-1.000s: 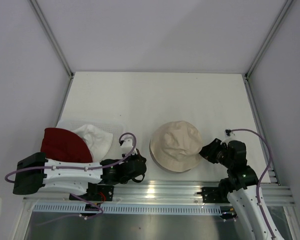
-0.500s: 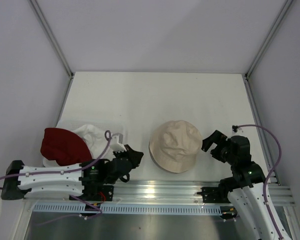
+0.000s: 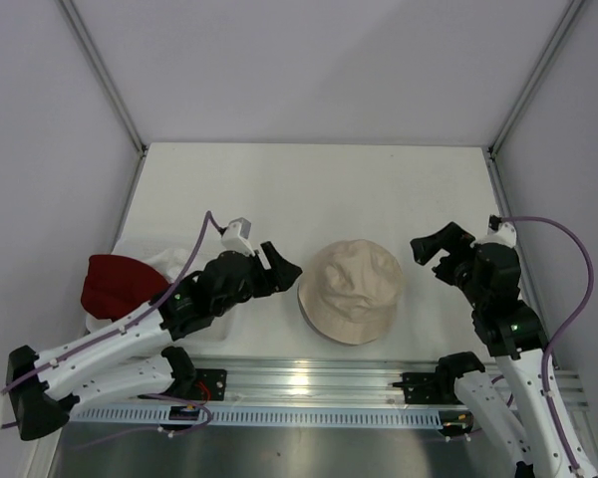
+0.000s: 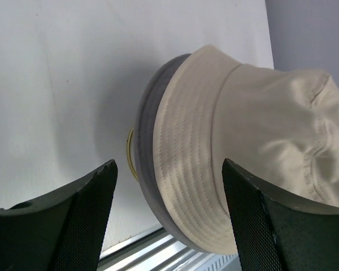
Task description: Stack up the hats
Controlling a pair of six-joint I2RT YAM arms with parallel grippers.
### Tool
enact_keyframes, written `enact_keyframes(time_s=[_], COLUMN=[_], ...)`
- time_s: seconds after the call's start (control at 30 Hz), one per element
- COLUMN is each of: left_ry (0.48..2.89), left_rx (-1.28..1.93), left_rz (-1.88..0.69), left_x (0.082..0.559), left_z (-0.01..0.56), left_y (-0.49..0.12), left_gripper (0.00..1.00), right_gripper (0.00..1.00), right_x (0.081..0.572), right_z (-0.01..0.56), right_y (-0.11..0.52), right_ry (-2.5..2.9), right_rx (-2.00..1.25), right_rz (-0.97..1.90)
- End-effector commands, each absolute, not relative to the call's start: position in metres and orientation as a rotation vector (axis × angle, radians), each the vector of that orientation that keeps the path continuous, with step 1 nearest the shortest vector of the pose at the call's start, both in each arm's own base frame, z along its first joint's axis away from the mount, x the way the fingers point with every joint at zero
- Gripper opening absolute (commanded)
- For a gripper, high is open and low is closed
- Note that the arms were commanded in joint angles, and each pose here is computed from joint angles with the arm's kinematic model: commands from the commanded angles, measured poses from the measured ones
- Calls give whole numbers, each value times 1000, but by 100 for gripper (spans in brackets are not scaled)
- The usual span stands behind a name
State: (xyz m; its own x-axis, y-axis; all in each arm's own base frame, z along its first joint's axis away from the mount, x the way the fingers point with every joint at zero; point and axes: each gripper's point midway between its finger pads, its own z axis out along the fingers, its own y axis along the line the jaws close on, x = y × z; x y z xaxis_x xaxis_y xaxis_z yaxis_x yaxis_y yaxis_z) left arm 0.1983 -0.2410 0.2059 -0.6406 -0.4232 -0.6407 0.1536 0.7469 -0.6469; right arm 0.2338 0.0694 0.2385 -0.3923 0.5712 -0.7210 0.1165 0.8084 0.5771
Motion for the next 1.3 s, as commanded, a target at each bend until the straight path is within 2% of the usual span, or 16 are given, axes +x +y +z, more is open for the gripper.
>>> enact_keyframes(time_s=[0.0,0.1,0.2,0.43,0.67,0.83,1.07,1.13,1.23,1.27], left_ry=[2125,2095,2108,2221,2293,2361,2344,2322,2219,2190], left_rx=[-92,-134,-141,-75,-66,-82,-65,-54,-68,-75], left_rz=[-1033,-1083,-1112,-1190,-950,-894,-840,-805,-749,-746], left_x=[193,201,203,192,199,197,198,197,203,204], left_z=[214,213,208,171,149,123,128,140,177,188], left_y=[-262,-259,-262,-289,-288,-288,-278,-266,-235,-226], left_gripper=[78,75,60,41,39,35,36,37,45,58], right_gripper=[99,99,99,100,100,99,99,99,100,99], right_x=[246,248,252,253,252,250,258,262,262,261], right_z=[270,275,279,283,277,274,287,282,297,301], right_y=[101,125,130,147,163,160,120,88,55,52], right_ry=[1869,1861,1843,1834,1875,1887,1852,1871,1845,1839], right_rx=[360,260,230,146,87,81,166,249,335,338], right_rz=[713,839,850,880,886,858,612,414,239,228])
